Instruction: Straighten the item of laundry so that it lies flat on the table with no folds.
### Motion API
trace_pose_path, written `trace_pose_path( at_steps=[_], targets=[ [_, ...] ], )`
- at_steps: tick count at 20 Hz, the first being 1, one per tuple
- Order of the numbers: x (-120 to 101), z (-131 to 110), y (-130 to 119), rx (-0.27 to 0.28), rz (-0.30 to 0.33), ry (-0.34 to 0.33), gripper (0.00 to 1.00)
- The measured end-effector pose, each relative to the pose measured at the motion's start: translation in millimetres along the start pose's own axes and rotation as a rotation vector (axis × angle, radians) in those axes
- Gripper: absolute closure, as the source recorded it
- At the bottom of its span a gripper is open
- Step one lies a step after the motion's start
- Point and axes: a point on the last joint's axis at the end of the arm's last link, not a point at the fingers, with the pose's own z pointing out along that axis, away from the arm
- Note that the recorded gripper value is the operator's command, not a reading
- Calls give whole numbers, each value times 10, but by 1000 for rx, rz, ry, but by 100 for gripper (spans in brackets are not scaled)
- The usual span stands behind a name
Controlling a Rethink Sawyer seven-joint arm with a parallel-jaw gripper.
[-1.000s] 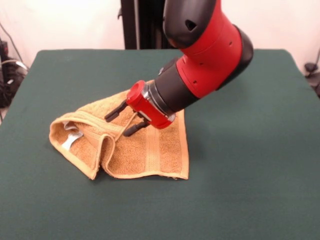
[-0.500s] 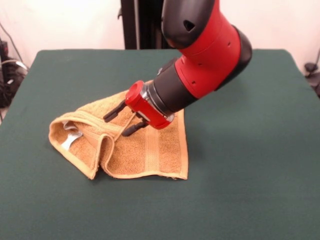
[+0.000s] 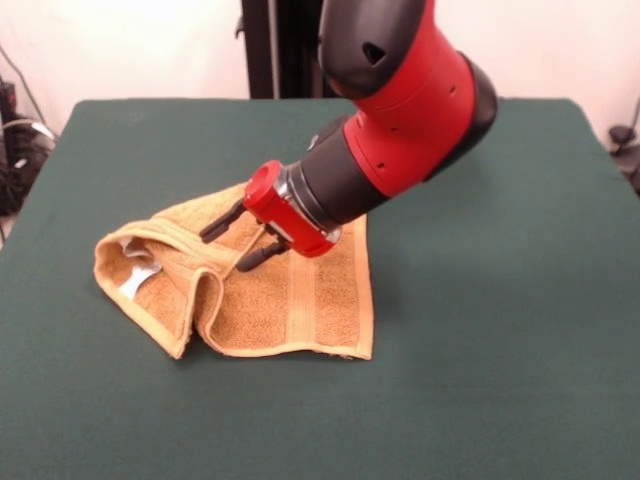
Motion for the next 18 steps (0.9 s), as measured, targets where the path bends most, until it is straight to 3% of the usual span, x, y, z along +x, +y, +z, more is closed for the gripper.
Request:
trace_pose_path(
  at_steps=[18],
  targets=[
    [61, 503, -399, 29, -15, 7, 0]
  ],
)
